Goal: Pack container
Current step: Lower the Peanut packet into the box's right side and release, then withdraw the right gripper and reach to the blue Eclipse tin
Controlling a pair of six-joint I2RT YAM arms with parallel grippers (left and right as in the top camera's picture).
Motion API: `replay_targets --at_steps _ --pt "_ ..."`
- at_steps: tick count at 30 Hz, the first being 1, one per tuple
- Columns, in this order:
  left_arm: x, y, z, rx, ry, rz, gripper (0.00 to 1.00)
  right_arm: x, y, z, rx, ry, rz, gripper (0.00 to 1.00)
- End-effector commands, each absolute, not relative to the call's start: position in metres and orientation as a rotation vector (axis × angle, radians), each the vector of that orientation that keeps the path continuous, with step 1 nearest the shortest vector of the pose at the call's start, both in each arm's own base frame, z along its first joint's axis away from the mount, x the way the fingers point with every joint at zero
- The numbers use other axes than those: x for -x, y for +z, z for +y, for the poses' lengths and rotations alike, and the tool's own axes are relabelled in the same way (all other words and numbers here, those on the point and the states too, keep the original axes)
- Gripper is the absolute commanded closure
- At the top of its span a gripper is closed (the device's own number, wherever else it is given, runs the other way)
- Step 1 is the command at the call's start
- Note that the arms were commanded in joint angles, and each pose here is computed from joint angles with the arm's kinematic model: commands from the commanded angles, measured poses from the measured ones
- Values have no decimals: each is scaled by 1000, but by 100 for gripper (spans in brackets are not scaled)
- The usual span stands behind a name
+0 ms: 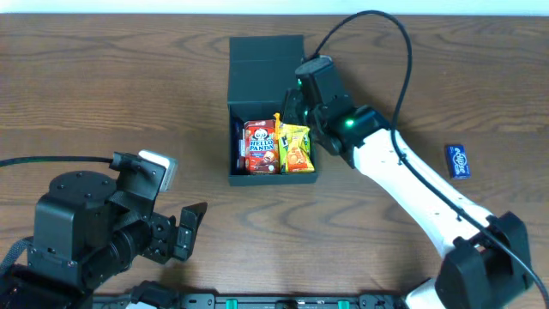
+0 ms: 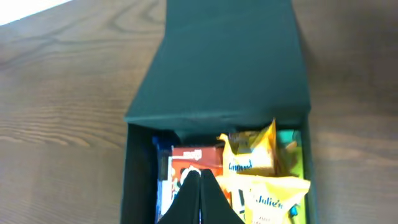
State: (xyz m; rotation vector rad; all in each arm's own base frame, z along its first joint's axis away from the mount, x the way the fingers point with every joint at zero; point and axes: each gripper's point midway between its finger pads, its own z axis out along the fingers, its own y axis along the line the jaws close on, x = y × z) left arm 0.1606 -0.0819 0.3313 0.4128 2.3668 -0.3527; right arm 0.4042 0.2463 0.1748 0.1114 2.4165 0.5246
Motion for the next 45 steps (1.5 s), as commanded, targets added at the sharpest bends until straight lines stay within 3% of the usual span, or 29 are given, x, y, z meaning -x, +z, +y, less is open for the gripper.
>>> replay_targets --at_steps 1,12,25,30,37,41,45 --pt "-160 337 -83 -422 -359 2350 5 -407 175 238 -43 406 2400 99" --pt "-160 337 -83 -422 -359 2350 5 -400 81 230 45 227 2629 99" --pt "-160 337 -83 -422 -359 2350 5 -378 63 220 84 167 2745 99" --pt "-160 337 -83 -422 -359 2350 5 -383 78 223 86 189 2711 99" --pt "-160 337 -83 -422 -359 2350 5 -403 163 218 91 262 2525 99" --pt "-160 337 -83 -422 -359 2350 5 -411 199 170 -28 241 2465 98" --pt "-160 337 -83 -422 -359 2350 5 -413 201 111 -107 142 2496 97"
